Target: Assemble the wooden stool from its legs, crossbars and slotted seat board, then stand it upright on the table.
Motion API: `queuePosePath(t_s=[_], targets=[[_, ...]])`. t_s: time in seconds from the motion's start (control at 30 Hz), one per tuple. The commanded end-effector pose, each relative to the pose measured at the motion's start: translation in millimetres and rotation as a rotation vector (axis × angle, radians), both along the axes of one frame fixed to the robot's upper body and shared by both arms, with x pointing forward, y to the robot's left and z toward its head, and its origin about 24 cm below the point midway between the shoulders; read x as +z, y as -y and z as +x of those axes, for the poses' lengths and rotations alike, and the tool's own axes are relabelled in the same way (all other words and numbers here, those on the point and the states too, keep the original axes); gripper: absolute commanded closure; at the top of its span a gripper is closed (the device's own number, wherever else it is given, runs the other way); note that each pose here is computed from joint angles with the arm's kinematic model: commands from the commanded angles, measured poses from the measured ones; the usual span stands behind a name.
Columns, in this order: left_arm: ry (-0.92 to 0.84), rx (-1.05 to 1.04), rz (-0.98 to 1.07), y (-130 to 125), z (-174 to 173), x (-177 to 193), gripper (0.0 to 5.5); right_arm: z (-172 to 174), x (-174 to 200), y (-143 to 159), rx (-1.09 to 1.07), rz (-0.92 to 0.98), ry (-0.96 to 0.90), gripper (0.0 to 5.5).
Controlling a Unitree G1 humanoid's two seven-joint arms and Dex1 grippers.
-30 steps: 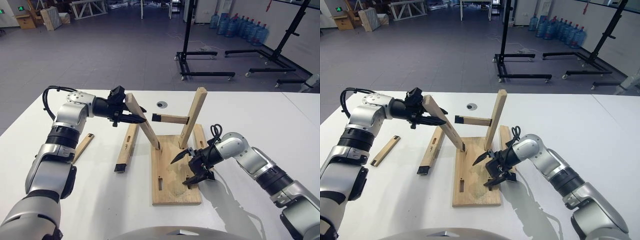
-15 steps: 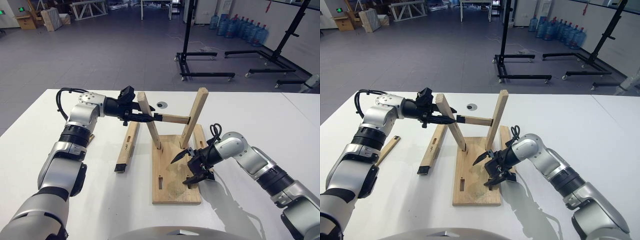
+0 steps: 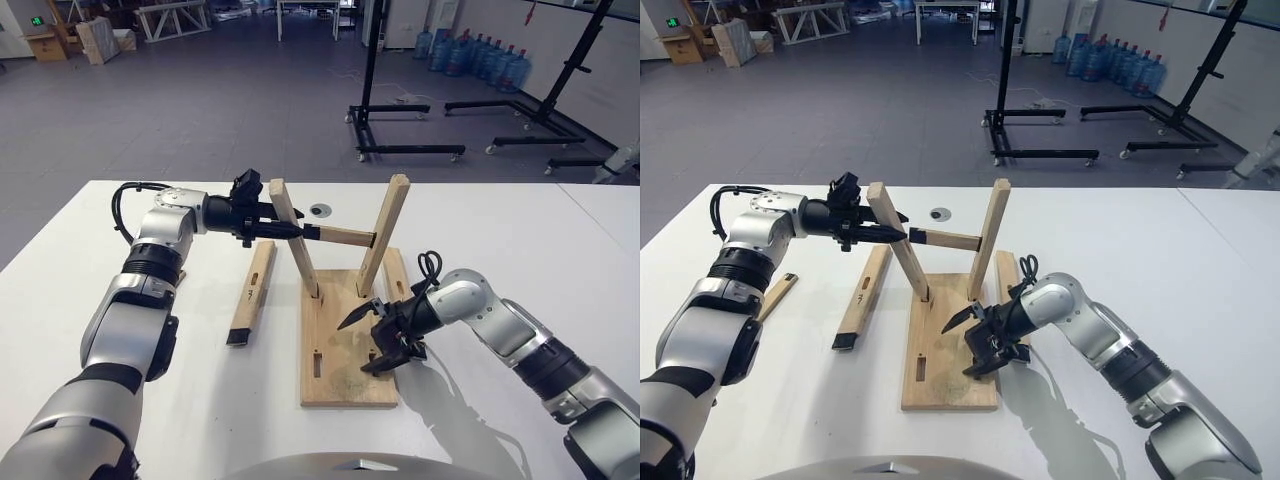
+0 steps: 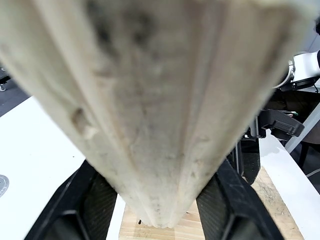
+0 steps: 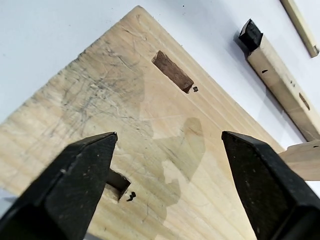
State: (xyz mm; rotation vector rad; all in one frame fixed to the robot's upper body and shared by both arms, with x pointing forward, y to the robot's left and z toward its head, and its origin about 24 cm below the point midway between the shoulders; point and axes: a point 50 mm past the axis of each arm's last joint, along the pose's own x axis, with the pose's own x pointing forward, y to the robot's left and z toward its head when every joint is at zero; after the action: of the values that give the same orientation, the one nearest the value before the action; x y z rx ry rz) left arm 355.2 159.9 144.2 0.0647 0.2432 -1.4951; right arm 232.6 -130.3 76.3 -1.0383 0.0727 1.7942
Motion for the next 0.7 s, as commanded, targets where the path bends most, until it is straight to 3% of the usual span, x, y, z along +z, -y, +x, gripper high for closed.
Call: queuePosePath(t_s=[0.03,0.3,0.5,0.7], targets=[[-0.146,0.062,0.125,-23,-14,-42,3.49,-51,-68,-5,0.052,-0.136,-0.18,1.63],[-0.144,0.009,0.111,-31,-25,-42,3.49,-62,-90,-12,0.044,-0.157,-0.187,1.63],[-0.143,0.101,0.076,-35,-21,-42,3.49,-67,-122,-1,0.044,-0.329,-0.195,1.63],[-0.13,0.218,0.016,-54,-27,-48,3.49,-60,-122,1,0.01,-0.376,-0.233,1.63]])
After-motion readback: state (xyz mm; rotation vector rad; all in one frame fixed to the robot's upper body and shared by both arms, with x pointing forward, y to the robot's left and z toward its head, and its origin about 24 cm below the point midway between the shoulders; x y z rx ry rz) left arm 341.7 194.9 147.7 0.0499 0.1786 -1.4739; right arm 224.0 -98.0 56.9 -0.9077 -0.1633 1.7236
